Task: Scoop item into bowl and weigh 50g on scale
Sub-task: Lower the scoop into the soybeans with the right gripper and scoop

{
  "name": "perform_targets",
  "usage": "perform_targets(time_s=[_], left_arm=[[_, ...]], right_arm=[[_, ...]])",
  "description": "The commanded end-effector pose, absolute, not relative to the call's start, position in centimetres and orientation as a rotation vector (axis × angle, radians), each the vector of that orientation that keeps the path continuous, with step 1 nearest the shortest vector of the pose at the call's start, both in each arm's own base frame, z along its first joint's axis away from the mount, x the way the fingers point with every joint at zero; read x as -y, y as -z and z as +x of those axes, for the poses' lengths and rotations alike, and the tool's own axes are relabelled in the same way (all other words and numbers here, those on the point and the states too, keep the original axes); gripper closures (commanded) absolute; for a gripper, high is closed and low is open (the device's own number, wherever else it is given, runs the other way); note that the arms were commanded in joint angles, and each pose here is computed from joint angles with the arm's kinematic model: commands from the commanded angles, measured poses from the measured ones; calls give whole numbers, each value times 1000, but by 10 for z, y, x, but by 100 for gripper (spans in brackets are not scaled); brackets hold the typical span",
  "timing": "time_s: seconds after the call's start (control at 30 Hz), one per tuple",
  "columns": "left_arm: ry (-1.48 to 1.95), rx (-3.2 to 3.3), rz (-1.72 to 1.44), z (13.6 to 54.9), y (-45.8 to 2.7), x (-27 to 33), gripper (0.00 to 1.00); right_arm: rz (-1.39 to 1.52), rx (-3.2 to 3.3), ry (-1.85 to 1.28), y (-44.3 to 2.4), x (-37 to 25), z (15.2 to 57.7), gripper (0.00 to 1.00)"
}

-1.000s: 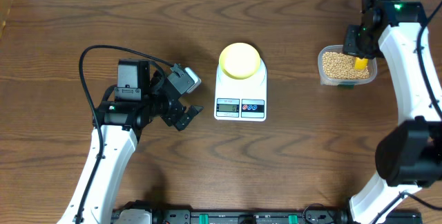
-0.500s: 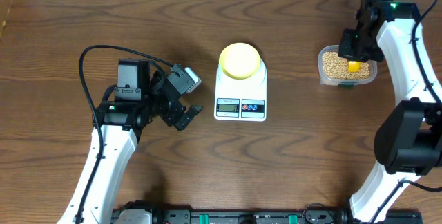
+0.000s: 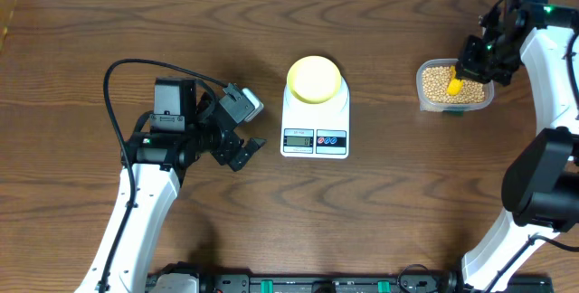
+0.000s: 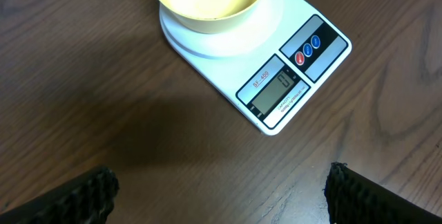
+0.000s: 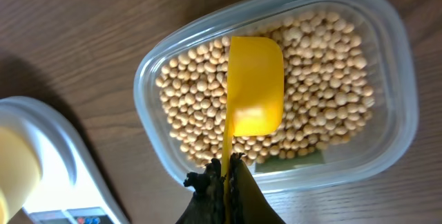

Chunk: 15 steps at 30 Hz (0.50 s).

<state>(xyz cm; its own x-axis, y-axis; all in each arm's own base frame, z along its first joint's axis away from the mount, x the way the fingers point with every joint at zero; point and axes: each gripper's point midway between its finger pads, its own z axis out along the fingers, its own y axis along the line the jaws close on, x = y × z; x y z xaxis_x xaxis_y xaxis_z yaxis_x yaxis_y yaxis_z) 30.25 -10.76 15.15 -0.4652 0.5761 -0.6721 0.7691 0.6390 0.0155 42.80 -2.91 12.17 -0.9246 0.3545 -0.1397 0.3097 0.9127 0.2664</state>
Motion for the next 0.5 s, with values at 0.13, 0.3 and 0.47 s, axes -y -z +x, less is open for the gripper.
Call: perform_targets(time_s=[0.13,0.3,0.47], left_arm=[[371,-2206,1059,303,-150,106,2],[371,-2206,1059,303,-150,106,2],[371,-2206,1059,303,-150,106,2]], right_arm=[[546,-2900,-533,-120,34,419,99],[555,-2888,-585,-122,45,415,99],[543,-2875,-640,-124,52,412,99]])
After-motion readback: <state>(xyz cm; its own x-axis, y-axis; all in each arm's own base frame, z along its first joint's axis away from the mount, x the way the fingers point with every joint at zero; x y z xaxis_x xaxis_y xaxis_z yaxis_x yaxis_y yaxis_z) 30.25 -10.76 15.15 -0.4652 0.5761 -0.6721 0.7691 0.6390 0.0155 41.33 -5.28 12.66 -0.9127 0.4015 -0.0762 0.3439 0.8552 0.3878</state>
